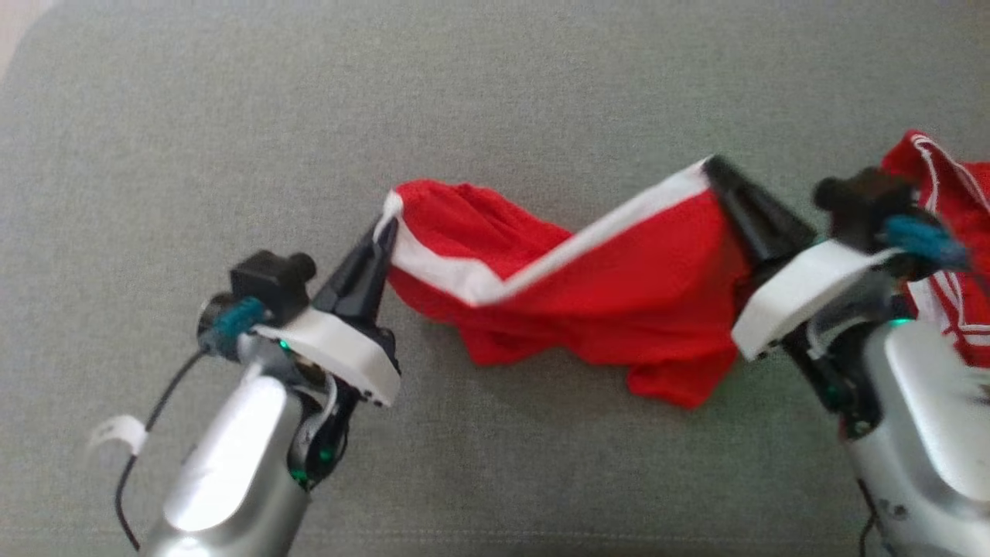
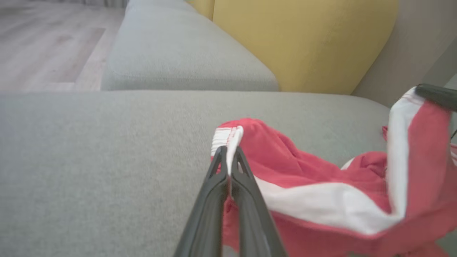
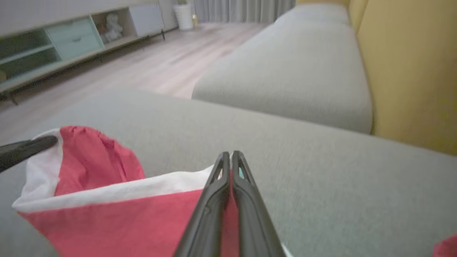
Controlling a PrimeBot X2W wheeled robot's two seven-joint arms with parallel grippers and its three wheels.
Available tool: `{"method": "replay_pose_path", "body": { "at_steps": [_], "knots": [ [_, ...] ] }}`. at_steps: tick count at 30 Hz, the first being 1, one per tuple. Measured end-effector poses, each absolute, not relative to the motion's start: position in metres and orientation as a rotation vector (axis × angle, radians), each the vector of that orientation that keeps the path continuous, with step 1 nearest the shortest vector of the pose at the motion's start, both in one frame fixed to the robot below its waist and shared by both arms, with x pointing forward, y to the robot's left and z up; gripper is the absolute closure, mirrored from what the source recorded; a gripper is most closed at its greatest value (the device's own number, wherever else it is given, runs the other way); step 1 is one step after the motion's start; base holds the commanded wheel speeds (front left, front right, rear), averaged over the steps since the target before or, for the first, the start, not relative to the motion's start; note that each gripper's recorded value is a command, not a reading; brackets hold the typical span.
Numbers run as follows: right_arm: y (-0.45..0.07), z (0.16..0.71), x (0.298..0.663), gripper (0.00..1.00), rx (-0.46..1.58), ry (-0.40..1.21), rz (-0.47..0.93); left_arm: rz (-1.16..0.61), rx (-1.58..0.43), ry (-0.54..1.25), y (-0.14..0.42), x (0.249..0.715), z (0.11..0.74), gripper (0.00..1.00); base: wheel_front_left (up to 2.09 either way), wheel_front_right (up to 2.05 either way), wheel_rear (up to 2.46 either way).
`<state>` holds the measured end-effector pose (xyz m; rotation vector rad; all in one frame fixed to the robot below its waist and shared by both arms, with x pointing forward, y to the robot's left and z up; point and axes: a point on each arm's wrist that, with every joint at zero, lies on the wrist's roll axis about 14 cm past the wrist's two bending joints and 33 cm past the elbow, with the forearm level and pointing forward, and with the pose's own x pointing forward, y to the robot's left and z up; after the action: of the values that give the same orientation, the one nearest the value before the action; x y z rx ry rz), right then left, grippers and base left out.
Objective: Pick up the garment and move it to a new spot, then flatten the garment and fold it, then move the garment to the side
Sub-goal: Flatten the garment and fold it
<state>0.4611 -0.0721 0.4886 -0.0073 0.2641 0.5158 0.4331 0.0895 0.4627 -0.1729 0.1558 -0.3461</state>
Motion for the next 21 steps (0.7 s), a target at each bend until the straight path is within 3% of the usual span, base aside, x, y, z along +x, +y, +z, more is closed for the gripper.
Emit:
{"method": "replay_pose_path", "body": {
  "at_steps": [9, 17, 21],
  "knots": [
    [-0.107, 0.627, 0.459, 1.0, 0.019, -0.221, 0.402, -0.346, -0.14, -0.148, 0.096, 0.458, 0.585, 1.0, 0.0, 0.0, 0.0],
    [-0.122, 0.728, 0.436, 1.0, -0.008, -0.52, 0.347, -0.382, -0.106, -0.314, 0.092, 0.46, 0.675, 1.0, 0.0, 0.0, 0.0],
    [-0.127, 0.752, 0.43, 1.0, -0.016, -0.571, 0.334, -0.384, -0.1, -0.383, 0.09, 0.456, 0.708, 1.0, 0.0, 0.0, 0.0]
  ]
}}
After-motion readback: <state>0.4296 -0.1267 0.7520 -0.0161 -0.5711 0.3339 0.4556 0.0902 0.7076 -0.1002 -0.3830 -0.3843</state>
